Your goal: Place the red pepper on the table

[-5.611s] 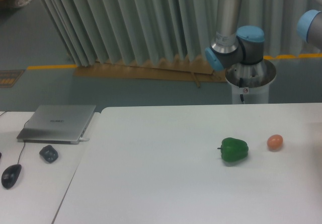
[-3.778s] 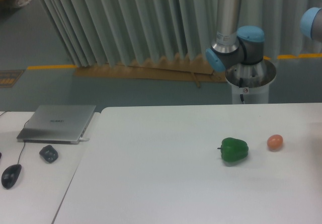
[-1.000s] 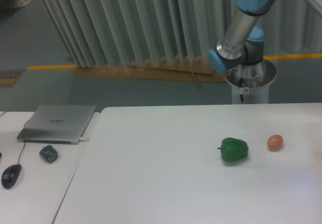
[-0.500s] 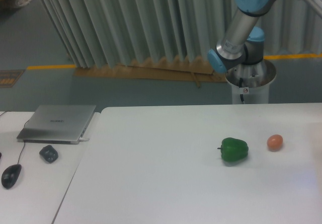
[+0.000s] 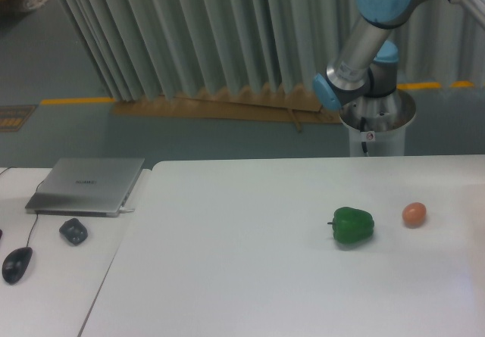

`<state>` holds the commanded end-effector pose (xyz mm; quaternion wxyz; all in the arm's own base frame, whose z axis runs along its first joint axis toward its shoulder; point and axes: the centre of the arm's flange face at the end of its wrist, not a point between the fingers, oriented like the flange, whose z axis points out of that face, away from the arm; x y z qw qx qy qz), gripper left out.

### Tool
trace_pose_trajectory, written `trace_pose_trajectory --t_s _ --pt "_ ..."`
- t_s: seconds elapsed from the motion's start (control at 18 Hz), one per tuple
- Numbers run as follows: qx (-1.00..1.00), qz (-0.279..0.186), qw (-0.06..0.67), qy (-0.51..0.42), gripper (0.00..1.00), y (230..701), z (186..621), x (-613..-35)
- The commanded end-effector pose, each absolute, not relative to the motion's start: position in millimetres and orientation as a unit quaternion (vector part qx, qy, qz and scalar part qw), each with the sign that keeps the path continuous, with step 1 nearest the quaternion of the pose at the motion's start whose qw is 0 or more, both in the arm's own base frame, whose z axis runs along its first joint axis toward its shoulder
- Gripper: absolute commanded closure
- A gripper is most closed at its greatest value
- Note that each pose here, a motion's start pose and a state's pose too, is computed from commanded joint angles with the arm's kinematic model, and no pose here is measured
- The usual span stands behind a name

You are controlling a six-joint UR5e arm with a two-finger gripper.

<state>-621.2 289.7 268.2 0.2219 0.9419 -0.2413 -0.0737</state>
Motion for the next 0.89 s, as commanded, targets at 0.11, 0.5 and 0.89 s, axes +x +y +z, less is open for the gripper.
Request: trace_pose_trajectory --t_s 0.11,0.5,0.89 --pt "0.945 -0.074 0.221 -0.230 0.00 291.0 263.7 -621.9" --pt "0.934 -0.069 0.223 -0.271 0.50 304.1 262.6 -621.6" --pt "0.935 -0.084 0.203 -0.277 0.56 304.3 288.7 -616.8"
